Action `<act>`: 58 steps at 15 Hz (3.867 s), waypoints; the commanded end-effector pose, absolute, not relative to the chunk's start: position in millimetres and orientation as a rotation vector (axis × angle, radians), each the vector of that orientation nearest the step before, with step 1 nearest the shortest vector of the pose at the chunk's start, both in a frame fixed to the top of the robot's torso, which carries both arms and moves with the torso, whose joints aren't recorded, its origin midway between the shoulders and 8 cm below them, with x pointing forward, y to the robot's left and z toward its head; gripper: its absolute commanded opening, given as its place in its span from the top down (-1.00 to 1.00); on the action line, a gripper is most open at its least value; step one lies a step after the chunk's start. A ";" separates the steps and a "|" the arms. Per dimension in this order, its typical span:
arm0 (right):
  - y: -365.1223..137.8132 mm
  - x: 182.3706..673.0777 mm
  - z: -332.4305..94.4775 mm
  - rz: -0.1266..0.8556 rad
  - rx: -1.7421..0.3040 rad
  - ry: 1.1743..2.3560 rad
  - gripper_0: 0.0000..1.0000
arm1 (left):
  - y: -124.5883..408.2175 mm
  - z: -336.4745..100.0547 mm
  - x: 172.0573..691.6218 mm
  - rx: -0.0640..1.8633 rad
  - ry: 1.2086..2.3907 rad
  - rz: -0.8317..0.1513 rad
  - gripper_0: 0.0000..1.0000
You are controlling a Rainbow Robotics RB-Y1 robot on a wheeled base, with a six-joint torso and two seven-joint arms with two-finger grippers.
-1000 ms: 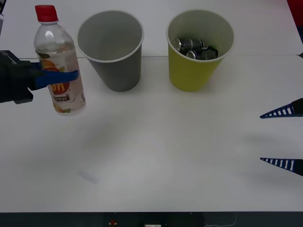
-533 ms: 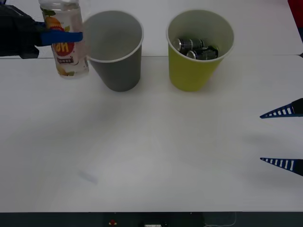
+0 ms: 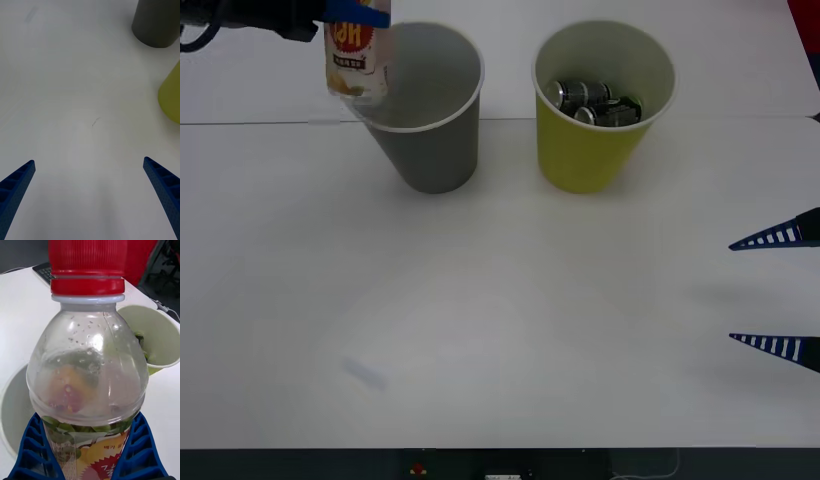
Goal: Put the can into the green bin and the plastic bottle into the gray bin
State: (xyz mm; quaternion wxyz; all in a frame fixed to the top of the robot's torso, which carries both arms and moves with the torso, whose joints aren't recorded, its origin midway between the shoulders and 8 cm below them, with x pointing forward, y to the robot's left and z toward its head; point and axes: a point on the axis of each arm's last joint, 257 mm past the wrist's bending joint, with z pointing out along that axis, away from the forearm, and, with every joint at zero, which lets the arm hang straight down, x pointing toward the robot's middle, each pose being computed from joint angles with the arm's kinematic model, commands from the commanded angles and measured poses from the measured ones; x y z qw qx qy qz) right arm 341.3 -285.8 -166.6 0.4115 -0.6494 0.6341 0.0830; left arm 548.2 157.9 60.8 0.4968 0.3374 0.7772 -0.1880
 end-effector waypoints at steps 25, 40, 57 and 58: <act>-285.8 341.3 -166.6 0.209 -1.634 1.596 -1.00 | 166.6 29.5 523.3 1.149 1.611 -0.486 -1.00; -285.8 341.3 -166.6 0.209 -1.634 1.596 -1.00 | 252.4 -76.4 383.9 1.453 1.624 -0.333 -1.00; -285.8 341.3 -166.6 0.209 -1.634 1.596 -1.00 | 275.3 -138.4 340.0 1.663 1.609 -0.281 -1.00; -285.8 341.3 -166.6 0.209 -1.634 1.596 -1.00 | 275.5 -138.9 340.0 1.668 1.608 -0.277 -1.00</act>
